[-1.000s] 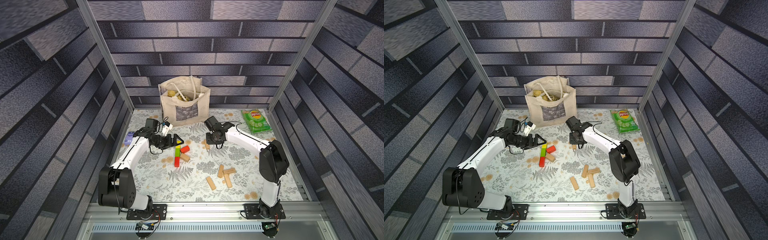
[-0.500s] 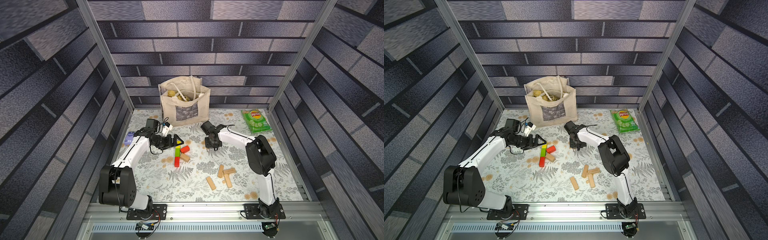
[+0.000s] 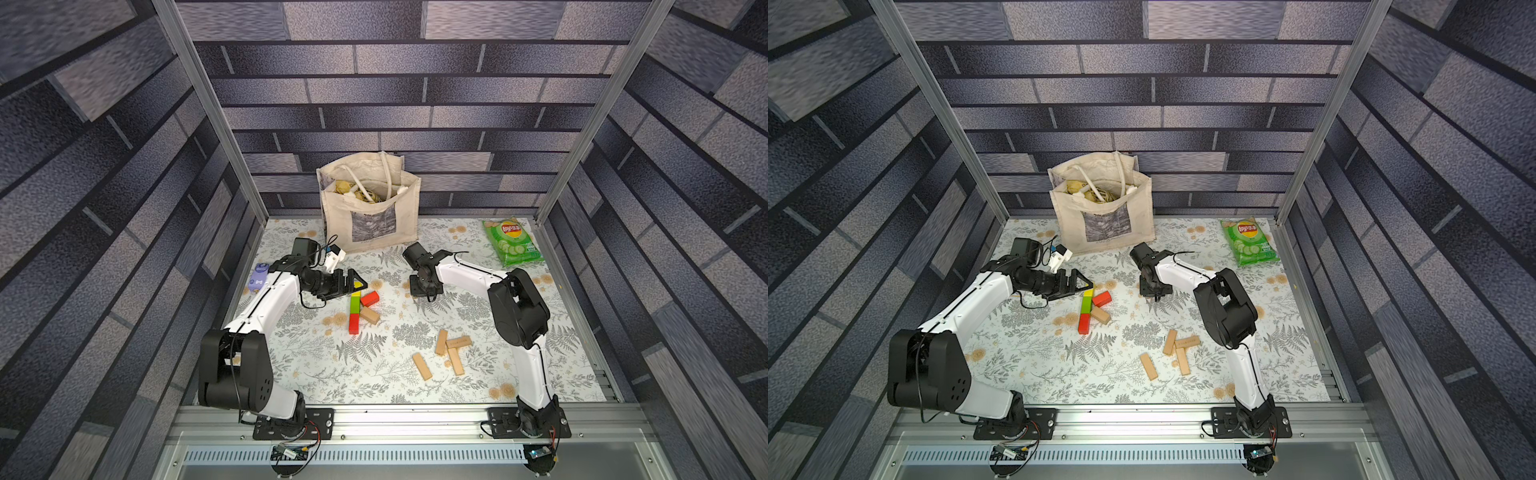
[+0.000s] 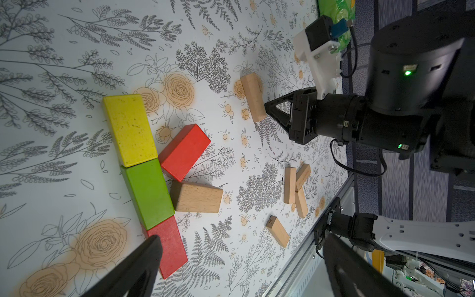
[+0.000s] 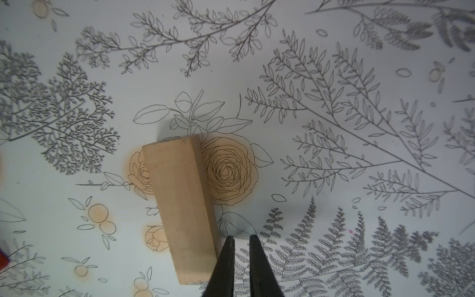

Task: Assemble the letter k with building blocks
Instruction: Place the building block at the center of the board.

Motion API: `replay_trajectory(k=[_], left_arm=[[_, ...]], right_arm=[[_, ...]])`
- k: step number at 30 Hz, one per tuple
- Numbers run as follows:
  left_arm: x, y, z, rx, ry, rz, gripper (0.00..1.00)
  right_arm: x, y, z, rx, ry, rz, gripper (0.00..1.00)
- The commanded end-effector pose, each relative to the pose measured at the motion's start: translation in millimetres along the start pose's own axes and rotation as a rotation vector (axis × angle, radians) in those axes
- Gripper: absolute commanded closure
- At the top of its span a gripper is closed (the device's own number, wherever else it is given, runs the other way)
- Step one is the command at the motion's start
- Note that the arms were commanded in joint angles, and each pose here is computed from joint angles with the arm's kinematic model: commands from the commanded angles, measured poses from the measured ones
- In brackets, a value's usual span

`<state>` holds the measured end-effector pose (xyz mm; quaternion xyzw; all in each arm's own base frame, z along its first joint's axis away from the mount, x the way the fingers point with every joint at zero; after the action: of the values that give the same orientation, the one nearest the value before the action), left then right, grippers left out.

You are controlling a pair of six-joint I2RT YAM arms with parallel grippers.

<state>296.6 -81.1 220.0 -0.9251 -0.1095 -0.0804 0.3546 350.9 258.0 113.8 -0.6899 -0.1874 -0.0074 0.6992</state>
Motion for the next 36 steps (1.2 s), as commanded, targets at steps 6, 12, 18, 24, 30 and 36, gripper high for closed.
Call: replay_trajectory(k=[6, 12, 18, 24, 30, 36], left_arm=[[2.0, -1.8, -5.7, -0.005, 0.022, 0.004, 0.00], [1.6, -1.3, -6.0, -0.006, 0.020, 0.007, 0.00], [1.5, -1.0, -6.5, -0.007, 0.022, 0.009, 0.00], [1.4, -1.2, -7.0, -0.004, 0.025, 0.008, 0.00], [1.2, -0.2, -6.5, -0.003, 0.024, 0.011, 0.00], [1.0, -0.1, -6.4, -0.003, 0.023, 0.013, 0.00]], right_arm=[[-6.6, 11.0, -0.4, 0.039, 0.017, 0.026, 0.84], [-8.3, 13.2, -1.1, 0.036, 0.021, 0.036, 0.83], [-8.2, 12.8, -0.5, 0.046, 0.024, 0.035, 0.83], [-10.1, 15.5, 1.0, 0.059, 0.026, 0.046, 0.83], [-12.0, 15.9, -1.4, 0.034, 0.030, 0.051, 0.79], [-12.5, 13.5, -5.2, -0.002, 0.025, 0.048, 0.74]])
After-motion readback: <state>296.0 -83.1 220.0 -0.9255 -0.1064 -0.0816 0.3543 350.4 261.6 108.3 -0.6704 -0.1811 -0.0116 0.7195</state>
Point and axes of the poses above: each gripper's point midway between its finger pads, its own y axis out along the fingers, its own z axis along the line the jaws close on, x = y × z, the point moved 9 cm from there along -y, back along the fingers, and after that the axes turned 10 degrees about -y, right-handed, at the moved point
